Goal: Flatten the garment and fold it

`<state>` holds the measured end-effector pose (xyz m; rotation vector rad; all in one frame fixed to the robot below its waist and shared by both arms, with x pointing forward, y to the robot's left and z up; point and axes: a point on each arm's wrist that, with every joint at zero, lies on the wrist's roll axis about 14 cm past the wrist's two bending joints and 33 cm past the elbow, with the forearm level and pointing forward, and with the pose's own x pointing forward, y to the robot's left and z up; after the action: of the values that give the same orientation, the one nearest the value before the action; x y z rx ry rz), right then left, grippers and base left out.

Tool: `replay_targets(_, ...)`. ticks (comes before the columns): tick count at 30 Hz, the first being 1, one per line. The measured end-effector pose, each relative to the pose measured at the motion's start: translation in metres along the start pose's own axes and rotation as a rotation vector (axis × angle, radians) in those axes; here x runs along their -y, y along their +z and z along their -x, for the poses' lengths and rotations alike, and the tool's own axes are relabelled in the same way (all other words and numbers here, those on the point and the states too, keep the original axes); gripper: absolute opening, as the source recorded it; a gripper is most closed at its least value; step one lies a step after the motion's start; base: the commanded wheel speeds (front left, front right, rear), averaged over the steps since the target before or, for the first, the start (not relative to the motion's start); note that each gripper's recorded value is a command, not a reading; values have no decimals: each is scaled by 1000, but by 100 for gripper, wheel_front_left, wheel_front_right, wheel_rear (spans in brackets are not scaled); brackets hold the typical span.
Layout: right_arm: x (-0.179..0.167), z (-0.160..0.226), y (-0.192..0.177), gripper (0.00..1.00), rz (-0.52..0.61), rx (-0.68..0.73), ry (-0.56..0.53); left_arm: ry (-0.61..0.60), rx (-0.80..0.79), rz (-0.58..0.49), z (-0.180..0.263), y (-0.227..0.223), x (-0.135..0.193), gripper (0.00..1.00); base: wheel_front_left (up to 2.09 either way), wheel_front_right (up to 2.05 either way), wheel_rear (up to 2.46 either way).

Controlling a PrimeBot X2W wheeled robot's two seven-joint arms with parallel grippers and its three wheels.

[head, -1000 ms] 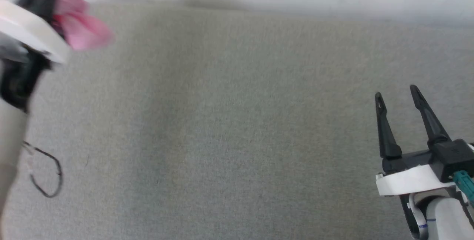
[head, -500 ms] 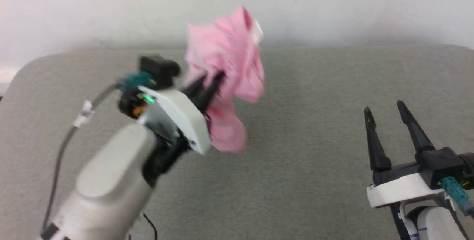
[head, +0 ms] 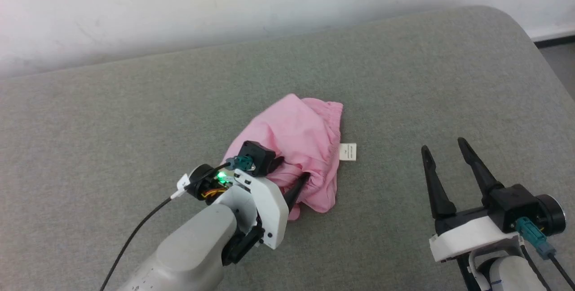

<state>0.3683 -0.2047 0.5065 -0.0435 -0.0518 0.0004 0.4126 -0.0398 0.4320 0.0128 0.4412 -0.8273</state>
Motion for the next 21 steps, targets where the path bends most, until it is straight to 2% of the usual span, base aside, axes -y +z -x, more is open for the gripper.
replay_targets(5,2,0,-10,100,-1,-25,-7,11,51,20,-3,1,-5,100,0,0,0)
replay_targets(12,-7,-5,-5,100,2,-8,24,118,286,14,25,50,-35,100,0,0,0)
replay_targets(16,-15,-7,5,100,11,17,49,249,415,10,67,74,-64,100,0,0,0)
replay_targets(21,-25,-4,19,100,8,56,80,459,523,85,137,74,-100,100,0,0,0)
